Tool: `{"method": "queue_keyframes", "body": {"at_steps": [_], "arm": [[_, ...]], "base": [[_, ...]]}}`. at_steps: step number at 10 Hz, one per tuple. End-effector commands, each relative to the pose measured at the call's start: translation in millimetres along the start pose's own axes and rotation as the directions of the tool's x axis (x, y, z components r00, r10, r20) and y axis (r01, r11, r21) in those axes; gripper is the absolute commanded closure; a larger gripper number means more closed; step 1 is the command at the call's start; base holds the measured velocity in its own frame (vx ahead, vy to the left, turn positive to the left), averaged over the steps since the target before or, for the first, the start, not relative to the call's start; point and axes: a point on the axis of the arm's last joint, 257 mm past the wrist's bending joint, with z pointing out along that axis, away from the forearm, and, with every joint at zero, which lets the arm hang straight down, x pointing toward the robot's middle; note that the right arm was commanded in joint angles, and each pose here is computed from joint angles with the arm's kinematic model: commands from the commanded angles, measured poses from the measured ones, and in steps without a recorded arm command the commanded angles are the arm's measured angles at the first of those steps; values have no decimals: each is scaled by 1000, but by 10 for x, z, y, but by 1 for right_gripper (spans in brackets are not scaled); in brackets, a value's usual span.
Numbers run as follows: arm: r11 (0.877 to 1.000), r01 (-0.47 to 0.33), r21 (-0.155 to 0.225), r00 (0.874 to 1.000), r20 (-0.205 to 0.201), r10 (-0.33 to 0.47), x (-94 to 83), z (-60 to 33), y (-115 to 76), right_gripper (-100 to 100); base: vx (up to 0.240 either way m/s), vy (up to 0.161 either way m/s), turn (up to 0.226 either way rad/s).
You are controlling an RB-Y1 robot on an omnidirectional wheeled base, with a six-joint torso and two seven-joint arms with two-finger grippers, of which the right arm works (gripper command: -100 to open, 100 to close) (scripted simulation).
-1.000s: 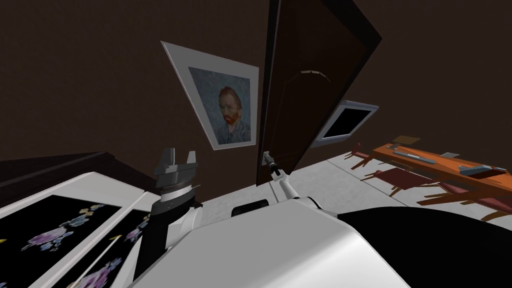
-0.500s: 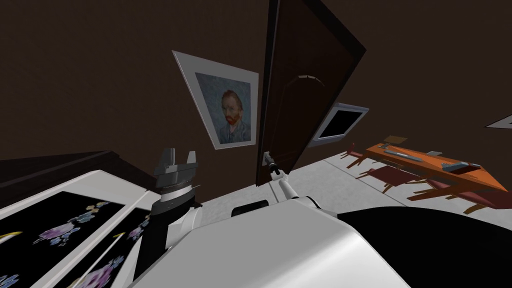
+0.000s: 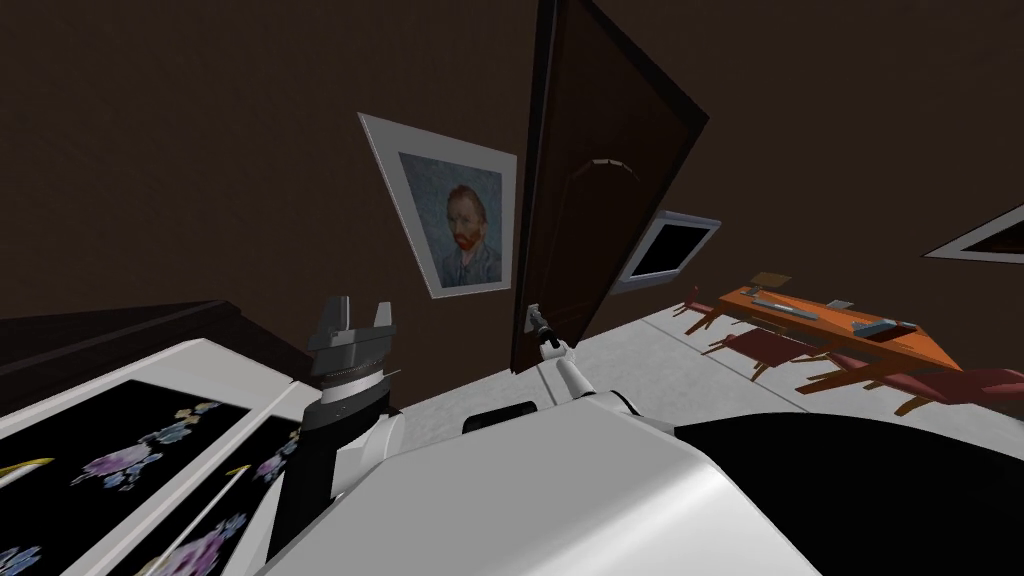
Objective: Pull the door open
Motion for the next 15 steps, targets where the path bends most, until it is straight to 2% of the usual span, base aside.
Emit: {"method": "queue_keyframes", "body": {"at_steps": [1, 2, 3, 4, 6, 7, 9, 10, 12, 13, 15], "arm": [[999, -21, 33, 1000, -11, 22, -3, -44, -160, 100], [995, -80, 53, 996, -26, 82, 49, -45, -196, 100], [992, -106, 63, 994, -31, 108, 69, -47, -219, 100], [985, -151, 87, 986, -54, 156, 150, -53, -256, 100], [976, -195, 95, 978, -49, 200, 149, -54, -270, 100], [961, -248, 124, 963, -74, 258, 248, -65, -303, 100], [947, -293, 129, 951, -66, 303, 245, -66, -309, 100], [927, -340, 158, 930, -90, 356, 348, -80, -330, 100], [908, -386, 163, 912, -81, 402, 347, -80, -333, 100], [884, -428, 189, 887, -101, 450, 442, -95, -337, 100], [857, -475, 198, 861, -96, 499, 459, -98, -338, 100]], "base": [[-13, 6, -13], [-22, -4, -50], [-19, -1, -58], [-20, 0, -110], [-18, 3, -4], [-22, -4, -67], [-16, 6, -34], [-16, -3, -65], [-12, -5, -22], [-12, -1, -93], [-23, 10, -27]]}}
